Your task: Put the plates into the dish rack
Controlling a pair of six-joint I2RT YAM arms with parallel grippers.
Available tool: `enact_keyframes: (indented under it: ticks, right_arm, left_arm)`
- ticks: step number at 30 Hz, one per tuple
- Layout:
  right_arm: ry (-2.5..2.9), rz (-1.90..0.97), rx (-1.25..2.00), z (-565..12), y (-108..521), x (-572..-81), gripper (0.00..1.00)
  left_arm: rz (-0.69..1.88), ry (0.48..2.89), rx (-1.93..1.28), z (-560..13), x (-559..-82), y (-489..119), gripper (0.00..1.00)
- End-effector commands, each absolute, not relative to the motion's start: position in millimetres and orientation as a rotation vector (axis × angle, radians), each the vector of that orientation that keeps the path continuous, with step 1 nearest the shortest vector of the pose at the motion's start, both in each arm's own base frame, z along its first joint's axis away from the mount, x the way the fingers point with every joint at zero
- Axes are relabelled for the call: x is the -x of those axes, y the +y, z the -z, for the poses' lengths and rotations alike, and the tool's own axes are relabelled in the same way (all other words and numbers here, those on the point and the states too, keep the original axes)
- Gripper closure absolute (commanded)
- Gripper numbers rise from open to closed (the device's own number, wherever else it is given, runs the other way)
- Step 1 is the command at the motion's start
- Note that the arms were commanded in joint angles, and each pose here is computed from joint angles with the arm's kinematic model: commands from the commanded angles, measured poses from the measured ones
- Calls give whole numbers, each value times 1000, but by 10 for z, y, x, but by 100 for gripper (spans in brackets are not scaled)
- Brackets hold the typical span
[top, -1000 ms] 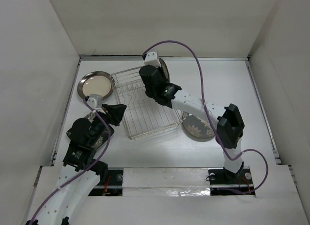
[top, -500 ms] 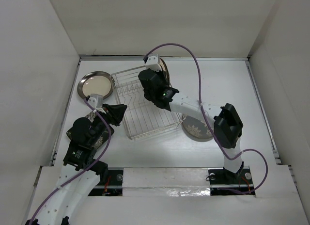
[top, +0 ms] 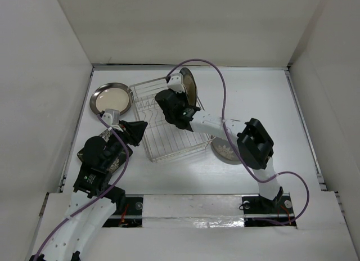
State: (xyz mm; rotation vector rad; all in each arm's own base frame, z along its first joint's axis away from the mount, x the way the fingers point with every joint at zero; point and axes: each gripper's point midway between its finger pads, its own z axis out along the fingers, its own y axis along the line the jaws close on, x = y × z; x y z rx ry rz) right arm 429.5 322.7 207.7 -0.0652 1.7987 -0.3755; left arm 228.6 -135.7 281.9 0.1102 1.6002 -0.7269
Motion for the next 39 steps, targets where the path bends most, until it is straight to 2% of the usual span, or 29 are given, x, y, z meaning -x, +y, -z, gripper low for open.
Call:
enact_keyframes:
  ticks: [1,5,7,9,12,19,22,23,25,27,29,30,31,32,34,35,36,37,39]
  right_arm:
    - [1747,243,-111,-2314,3299,-4274,100]
    - [1775,232,-121,-2189,3287,-4239,99]
    - [1784,218,-127,-2159,3297,-4229,89]
    - [1786,218,-131,-2188,3282,-4218,69]
    - [1772,192,-143,-2324,3268,-4205,53]
    - [1718,11,-131,-2974,3224,-4064,26]
    - [1682,-112,-148,-3317,3096,-3887,24]
    - [1700,-93,-136,-3167,2994,-3814,25]
    - [1648,-188,-227,-3387,2730,-3613,56]
    - [1705,-179,-274,-2979,2349,-3556,100]
    - [1723,-301,-402,-2870,1950,-3448,100]
    - [1806,-262,-410,-2367,1757,-3332,100]
    - [1838,-272,-483,-2155,1589,-3239,100]
    - [1834,-305,-537,-2114,1411,-3117,100]
    - [1914,-202,-681,-1564,929,-2883,100]
    - [1889,-246,-724,-1599,823,-2781,99]
    - [1888,-243,-758,-1532,722,-2714,93]
    - [1902,-197,-829,-1322,526,-2618,75]
    - [1898,-189,-912,-1189,366,-2522,60]
  left_arm:
    - [757,1518,-123,-3088,-2239,-1378,87]
    - [765,1523,-130,-3069,-2238,-1398,87]
    - [762,1513,-128,-3091,-2230,-1386,87]
    - [760,1521,-124,-3081,-2246,-1388,87]
    - [767,1522,-129,-3073,-2238,-1399,87]
    - [765,1514,-127,-3092,-2230,-1390,87]
    - [759,1508,-120,-3107,-2233,-1375,87]
    - [759,1511,-122,-3100,-2237,-1378,87]
    - [766,1507,-128,-3106,-2216,-1385,87]
    - [763,1496,-126,-3132,-2204,-1371,87]
    - [762,1491,-125,-3147,-2202,-1367,87]
    - [765,1490,-125,-3147,-2199,-1369,87]
    - [769,1488,-130,-3150,-2189,-1377,87]
    - [771,1489,-129,-3147,-2187,-1377,87]
    - [771,1484,-127,-3162,-2184,-1374,87]
    - [771,1486,-127,-3158,-2190,-1376,87]
    - [772,1484,-128,-3162,-2189,-1378,87]
    - [777,1485,-131,-3162,-2184,-1385,87]
    - [778,1480,-133,-3173,-2176,-1385,87]
